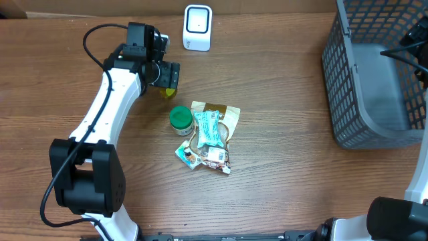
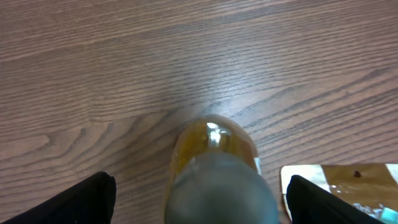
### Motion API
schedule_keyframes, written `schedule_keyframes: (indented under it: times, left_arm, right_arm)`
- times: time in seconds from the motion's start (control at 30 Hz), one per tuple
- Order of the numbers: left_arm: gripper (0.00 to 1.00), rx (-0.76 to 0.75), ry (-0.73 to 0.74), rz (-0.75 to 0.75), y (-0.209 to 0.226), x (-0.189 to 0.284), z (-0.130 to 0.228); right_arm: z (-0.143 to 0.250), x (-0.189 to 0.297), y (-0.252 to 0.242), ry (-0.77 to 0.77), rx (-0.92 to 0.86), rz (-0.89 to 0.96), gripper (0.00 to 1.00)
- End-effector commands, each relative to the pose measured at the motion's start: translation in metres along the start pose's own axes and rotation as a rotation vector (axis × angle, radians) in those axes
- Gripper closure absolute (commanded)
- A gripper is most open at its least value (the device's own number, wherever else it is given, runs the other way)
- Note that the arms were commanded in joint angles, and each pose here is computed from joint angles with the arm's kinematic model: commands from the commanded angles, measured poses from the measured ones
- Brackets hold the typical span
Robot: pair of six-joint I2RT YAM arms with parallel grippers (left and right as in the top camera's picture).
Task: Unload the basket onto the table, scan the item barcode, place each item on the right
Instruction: 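Lower the left gripper onto the yellow bottle and grasp it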
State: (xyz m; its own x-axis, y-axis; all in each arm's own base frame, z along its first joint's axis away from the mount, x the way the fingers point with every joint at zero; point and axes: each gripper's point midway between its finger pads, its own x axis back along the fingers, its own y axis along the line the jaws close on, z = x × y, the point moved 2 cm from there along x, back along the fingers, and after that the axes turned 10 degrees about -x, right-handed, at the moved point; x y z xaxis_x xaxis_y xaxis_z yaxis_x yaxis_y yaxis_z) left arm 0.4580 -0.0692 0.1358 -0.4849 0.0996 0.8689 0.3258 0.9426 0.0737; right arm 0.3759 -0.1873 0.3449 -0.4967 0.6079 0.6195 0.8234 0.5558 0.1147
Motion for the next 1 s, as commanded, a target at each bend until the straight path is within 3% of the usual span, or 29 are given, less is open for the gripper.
schedule_keyframes:
  times: [0.0, 0.1, 0.37, 0.83, 0.97]
  left_arm:
    - [0.11, -0.016, 0.036, -0.001, -0.001, -0.015, 0.013]
    - [0.11, -0.016, 0.018, 0.004, -0.002, -0.018, 0.010]
    - [0.24, -0.022, -0.035, 0.045, -0.009, -0.018, -0.002]
    - [0.26, -0.001, -0.091, 0.032, -0.008, -0.030, -0.003]
    - [0.36, -0.001, -0.092, 0.033, -0.008, -0.030, -0.004]
  right_arm:
    - [-0.003, 0.002, -0.001, -0.014, 0.001, 0.008, 0.00]
    - [-0.003, 0.002, -0.001, -0.014, 0.001, 0.008, 0.00]
    - [-0.003, 0.002, -0.001, -0.014, 0.001, 0.008, 0.00]
    - [-0.003, 0.002, -0.001, -0.014, 0.001, 0.008, 0.00]
    - [-0.003, 0.002, -0.001, -0.014, 0.001, 0.008, 0.00]
